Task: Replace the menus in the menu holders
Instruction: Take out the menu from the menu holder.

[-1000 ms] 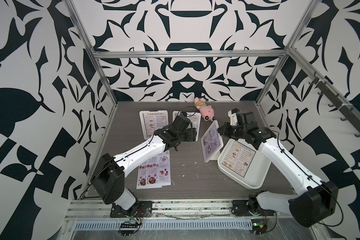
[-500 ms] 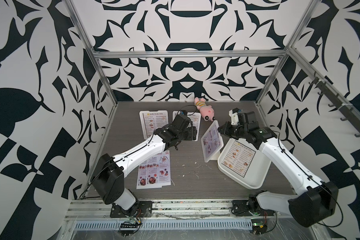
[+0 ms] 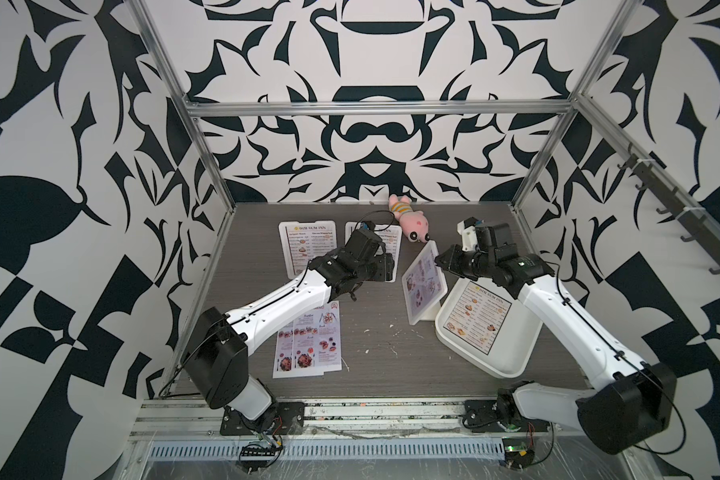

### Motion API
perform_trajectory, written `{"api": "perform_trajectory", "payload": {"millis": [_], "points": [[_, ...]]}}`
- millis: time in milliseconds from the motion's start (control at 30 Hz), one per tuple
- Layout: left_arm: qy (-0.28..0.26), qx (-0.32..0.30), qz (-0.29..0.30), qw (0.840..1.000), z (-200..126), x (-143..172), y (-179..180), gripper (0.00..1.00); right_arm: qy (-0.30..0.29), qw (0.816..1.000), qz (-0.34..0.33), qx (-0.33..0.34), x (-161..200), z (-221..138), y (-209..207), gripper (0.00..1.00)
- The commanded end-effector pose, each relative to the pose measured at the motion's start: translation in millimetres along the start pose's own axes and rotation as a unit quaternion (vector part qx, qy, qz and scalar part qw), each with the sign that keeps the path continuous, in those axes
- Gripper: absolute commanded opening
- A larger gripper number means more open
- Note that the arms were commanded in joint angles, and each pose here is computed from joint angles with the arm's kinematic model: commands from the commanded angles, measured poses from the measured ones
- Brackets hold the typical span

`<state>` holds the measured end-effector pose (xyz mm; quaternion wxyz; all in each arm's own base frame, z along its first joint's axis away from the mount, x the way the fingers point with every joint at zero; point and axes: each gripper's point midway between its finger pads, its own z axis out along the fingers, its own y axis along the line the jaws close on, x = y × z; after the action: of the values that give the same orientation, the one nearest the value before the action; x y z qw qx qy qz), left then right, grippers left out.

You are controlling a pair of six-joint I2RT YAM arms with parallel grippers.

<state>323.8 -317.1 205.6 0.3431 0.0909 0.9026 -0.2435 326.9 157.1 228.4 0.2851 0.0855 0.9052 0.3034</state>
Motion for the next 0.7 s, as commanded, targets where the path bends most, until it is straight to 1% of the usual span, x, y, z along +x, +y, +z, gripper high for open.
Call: {"api": "perform_trajectory", "payload": {"millis": [0, 200, 267, 500, 667], "points": [[-0.006, -0.004, 0.004, 1.000, -7, -3, 0, 0.71, 0.004, 1.000, 0.001, -0.013, 1, 2, 3, 0.09], [-0.007, -0.004, 0.004, 1.000, -9, -2, 1, 0.70, 0.004, 0.999, 0.009, -0.034, 0, 4, 10, 0.01], [-0.009, -0.004, 0.005, 1.000, -9, -3, 1, 0.70, -0.003, 0.999, 0.012, -0.042, -4, 0, 14, 0.00], [-0.009, -0.003, 0.005, 1.000, -8, -4, 0, 0.70, -0.019, 0.997, 0.016, -0.068, -14, -12, 27, 0.00], [-0.009, -0.003, 0.004, 1.000, -7, -4, 0, 0.71, -0.017, 0.996, 0.025, -0.078, -15, -12, 28, 0.00]]}}
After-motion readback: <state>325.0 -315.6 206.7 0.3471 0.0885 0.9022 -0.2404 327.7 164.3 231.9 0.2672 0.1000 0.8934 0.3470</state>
